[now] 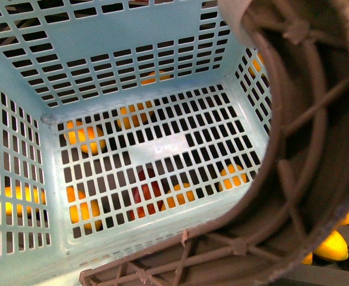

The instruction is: Pick lemon and mango into basket

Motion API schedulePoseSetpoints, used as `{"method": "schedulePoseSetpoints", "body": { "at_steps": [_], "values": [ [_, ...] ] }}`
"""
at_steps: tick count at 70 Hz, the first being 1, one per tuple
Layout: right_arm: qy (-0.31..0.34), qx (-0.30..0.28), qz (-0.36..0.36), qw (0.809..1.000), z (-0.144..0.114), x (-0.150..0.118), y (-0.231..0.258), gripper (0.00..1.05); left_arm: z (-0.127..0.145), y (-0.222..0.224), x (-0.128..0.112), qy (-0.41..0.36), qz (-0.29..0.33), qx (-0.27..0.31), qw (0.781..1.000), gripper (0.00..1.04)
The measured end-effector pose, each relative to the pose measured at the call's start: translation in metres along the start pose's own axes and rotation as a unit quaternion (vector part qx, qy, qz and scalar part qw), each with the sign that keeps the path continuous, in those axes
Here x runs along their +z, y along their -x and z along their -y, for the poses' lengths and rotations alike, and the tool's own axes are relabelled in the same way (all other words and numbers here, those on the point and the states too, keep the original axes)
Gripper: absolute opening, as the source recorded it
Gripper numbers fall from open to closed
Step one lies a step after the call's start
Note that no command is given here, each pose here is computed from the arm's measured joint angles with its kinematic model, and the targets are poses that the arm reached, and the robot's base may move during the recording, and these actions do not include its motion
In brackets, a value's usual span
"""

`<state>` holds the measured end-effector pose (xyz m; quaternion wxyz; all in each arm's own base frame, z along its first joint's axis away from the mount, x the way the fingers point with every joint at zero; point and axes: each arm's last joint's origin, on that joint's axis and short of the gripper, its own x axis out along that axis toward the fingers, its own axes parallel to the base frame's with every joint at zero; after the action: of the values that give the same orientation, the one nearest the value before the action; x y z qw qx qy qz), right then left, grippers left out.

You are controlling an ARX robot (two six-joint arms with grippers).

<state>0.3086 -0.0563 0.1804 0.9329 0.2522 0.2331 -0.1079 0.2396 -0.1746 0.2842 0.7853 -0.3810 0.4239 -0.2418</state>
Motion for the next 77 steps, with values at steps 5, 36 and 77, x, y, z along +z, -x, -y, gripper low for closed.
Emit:
{"method": "schedulePoseSetpoints", "body": {
  "at_steps": [5, 36, 77],
  "values": [
    [0.002, 0.011, 0.022, 1.000, -0.005, 0.008, 0.016, 0.71, 0.000, 0.000, 0.000, 0.000, 0.000, 0.000, 1.000, 0.14],
    [0.008, 0.047, 0.095, 0.994, -0.028, 0.010, 0.047, 0.71, 0.000, 0.000, 0.000, 0.000, 0.000, 0.000, 1.000, 0.14],
    [0.001, 0.120, 0.085, 0.989, -0.077, -0.009, 0.064, 0.71, 0.000, 0.000, 0.000, 0.000, 0.000, 0.000, 1.000, 0.14]
  ]
}}
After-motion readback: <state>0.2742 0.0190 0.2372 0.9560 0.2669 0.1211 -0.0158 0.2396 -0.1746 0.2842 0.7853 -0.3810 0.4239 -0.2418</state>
